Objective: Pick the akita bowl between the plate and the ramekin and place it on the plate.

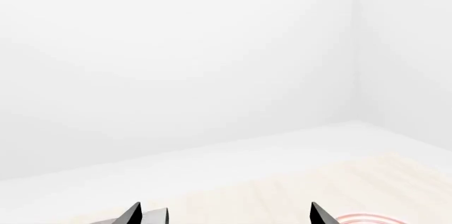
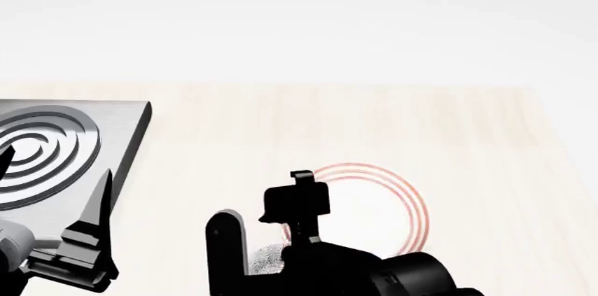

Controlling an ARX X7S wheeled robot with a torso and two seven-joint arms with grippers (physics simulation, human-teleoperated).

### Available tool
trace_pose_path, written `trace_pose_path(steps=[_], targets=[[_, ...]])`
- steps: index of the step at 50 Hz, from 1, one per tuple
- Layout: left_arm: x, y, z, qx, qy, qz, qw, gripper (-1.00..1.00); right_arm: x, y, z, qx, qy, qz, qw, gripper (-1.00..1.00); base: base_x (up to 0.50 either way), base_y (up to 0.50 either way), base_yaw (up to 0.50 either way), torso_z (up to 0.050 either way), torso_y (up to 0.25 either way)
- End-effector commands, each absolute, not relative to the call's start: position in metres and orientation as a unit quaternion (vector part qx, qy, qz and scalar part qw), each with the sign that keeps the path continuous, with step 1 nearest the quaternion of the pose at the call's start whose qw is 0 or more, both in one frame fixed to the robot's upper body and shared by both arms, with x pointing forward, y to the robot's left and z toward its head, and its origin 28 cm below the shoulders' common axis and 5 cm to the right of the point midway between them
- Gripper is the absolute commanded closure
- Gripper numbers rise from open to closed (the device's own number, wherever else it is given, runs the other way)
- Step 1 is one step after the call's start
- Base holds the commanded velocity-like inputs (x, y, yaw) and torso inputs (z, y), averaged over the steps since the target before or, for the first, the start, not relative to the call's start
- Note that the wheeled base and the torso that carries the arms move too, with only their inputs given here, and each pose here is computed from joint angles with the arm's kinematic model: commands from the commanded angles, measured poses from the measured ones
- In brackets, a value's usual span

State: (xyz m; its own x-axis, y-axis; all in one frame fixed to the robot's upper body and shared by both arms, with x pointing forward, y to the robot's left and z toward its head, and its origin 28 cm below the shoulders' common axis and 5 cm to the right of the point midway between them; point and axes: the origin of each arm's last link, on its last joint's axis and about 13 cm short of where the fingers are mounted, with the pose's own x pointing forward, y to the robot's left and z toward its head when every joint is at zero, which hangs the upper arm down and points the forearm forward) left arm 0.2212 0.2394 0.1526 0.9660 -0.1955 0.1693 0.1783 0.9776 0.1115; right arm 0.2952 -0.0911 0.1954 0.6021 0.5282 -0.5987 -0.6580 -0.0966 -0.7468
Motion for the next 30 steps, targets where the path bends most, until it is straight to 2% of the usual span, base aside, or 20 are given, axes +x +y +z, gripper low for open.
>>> trace_pose_path(steps=[1, 14, 30], targets=[[0.221, 0.24, 0.152, 0.049, -0.09, -0.095, 0.99, -1.0, 0.289, -0.086, 0.179, -0.594, 0.068, 0.48, 0.642, -1.0, 0.0, 0.0, 0.0, 0.0, 0.0], [0.221, 0.24, 0.152, 0.049, -0.089, -0.095, 0.99, -1.0, 0.295, -0.087, 0.166, -0.6, 0.09, 0.475, 0.637, -1.0, 0.0, 0.0, 0.0, 0.0, 0.0], [0.222, 0.239, 0.15, 0.049, -0.085, -0.099, 0.99, -1.0, 0.325, -0.089, 0.158, -0.615, 0.118, 0.456, 0.633, -1.0, 0.0, 0.0, 0.0, 0.0, 0.0]])
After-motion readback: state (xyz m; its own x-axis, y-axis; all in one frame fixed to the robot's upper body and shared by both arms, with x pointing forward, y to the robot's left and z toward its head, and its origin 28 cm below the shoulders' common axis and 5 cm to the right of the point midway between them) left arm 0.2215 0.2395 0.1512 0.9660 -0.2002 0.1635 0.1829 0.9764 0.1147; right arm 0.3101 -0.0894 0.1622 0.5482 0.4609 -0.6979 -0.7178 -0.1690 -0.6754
